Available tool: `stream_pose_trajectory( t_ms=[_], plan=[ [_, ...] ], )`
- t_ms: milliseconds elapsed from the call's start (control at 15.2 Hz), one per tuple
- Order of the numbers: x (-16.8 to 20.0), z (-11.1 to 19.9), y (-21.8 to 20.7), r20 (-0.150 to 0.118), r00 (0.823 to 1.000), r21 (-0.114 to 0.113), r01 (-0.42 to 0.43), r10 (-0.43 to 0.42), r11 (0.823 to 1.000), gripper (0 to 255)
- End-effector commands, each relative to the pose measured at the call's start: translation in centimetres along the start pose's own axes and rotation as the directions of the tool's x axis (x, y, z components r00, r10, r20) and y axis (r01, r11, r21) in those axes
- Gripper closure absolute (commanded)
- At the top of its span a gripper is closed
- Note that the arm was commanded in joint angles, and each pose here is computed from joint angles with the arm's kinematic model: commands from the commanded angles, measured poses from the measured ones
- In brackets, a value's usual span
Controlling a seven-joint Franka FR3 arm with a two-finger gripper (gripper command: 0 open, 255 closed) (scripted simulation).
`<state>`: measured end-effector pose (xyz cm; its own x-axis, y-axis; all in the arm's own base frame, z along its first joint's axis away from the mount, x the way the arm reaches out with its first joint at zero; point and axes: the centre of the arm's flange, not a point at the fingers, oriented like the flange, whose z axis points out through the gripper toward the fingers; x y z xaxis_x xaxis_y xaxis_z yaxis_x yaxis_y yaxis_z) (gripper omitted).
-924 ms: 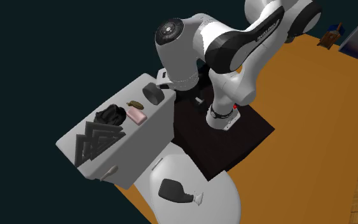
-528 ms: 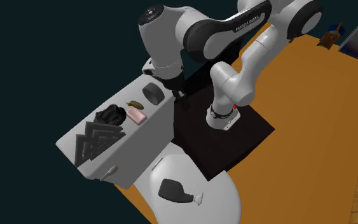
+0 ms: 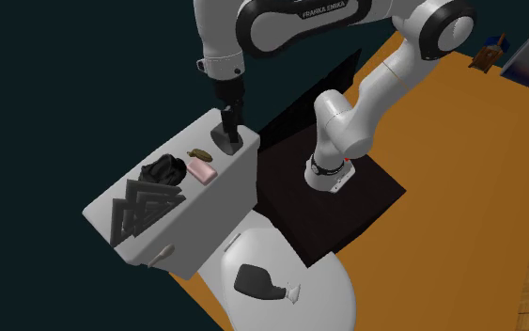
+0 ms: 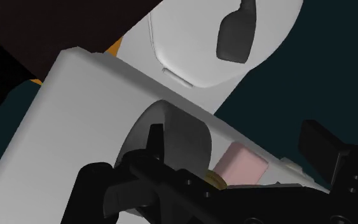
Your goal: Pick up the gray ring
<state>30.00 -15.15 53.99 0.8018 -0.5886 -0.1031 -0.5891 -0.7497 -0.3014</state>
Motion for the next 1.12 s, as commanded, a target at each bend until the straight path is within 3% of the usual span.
stream_pose_trajectory(
  t_ms=[0,594,660,1056],
  plan=[
    [0.7,-0.4,2.5,-0.039,0.994,0.051,-0.103,0.105,0.993,0],
    [1.1,3.4,3.7,-0.039,0.994,0.051,-0.103,0.105,0.993,0],
    [1.1,3.4,3.8,-0.039,0.994,0.052,-0.103,0.105,0.993,255],
    [1.0,3.5,3.8,-0.039,0.994,0.052,-0.103,0.105,0.993,255]
  ],
)
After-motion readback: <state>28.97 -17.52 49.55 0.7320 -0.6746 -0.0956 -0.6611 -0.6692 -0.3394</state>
